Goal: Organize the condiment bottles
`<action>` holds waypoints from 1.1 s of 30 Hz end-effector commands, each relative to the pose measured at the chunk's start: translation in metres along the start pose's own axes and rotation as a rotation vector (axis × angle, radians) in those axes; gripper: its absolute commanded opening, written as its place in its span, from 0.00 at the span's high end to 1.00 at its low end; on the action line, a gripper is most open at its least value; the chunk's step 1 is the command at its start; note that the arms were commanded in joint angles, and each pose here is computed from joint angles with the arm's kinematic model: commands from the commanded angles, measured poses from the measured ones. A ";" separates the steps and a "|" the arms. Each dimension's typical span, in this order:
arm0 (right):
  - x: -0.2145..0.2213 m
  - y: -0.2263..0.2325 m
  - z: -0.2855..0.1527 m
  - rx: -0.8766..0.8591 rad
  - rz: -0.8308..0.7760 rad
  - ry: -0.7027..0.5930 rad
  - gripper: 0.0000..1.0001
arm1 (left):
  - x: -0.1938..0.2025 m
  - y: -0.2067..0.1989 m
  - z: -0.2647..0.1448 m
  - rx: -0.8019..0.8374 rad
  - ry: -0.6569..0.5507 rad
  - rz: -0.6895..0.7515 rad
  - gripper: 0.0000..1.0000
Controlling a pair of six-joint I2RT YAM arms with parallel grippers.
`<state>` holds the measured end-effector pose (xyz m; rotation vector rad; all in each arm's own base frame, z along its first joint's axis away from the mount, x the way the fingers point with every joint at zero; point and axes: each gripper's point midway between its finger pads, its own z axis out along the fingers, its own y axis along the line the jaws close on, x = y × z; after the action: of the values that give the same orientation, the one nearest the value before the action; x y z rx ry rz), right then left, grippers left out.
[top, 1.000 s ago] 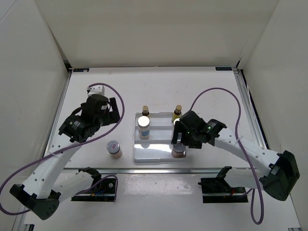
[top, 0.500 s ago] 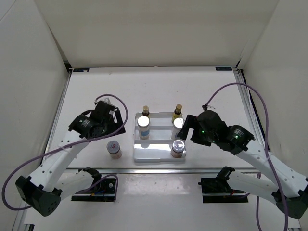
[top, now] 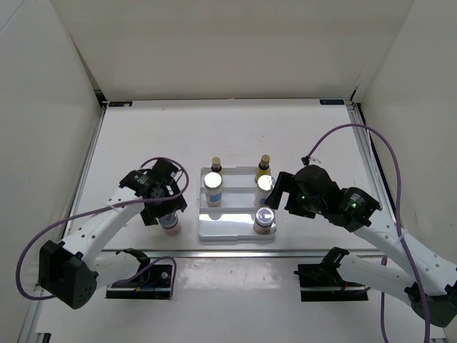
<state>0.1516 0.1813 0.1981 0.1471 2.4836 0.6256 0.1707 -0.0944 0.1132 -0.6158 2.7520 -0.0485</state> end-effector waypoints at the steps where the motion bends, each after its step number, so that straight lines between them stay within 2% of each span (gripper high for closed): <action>1: 0.000 0.001 0.001 -0.003 -0.015 0.000 0.00 | 0.000 0.004 0.022 -0.051 0.022 -0.052 0.00; 5: 0.000 0.001 0.001 -0.003 -0.024 0.000 0.00 | -0.003 -0.004 0.036 -0.025 0.042 -0.059 0.12; 6: 0.000 0.001 0.001 -0.003 -0.033 0.000 0.00 | -0.002 -0.005 0.036 -0.019 0.049 -0.059 0.27; 8: -0.003 0.000 -0.001 0.003 -0.033 -0.010 0.00 | -0.003 -0.006 0.038 -0.018 0.048 -0.050 0.38; 13: -0.002 -0.006 -0.001 0.030 -0.036 -0.012 0.00 | -0.010 -0.011 0.027 0.002 0.032 -0.045 0.81; 15: -0.002 -0.006 -0.001 0.030 -0.036 -0.012 0.00 | -0.014 -0.013 0.011 0.044 -0.003 -0.054 0.88; 20: -0.002 -0.009 0.001 0.049 -0.039 -0.008 0.00 | -0.029 -0.032 -0.035 0.217 -0.115 -0.053 0.89; 22: -0.002 -0.009 0.001 0.050 -0.039 -0.008 0.00 | -0.023 -0.043 -0.052 0.281 -0.150 0.002 0.89; 26: 0.001 -0.012 0.005 0.064 -0.042 0.004 0.00 | -0.019 -0.059 -0.060 0.344 -0.164 0.072 0.89; 31: 0.003 -0.014 0.004 0.071 -0.044 0.009 0.00 | 0.004 -0.094 -0.056 0.397 -0.139 0.189 0.89; 33: 0.003 -0.014 0.004 0.071 -0.044 0.010 0.00 | 0.009 -0.102 -0.045 0.356 -0.138 0.229 0.89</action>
<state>0.1509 0.1742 0.1852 0.1203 2.5248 0.5384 0.1750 -0.1646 0.1490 -0.2555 2.6534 -0.3445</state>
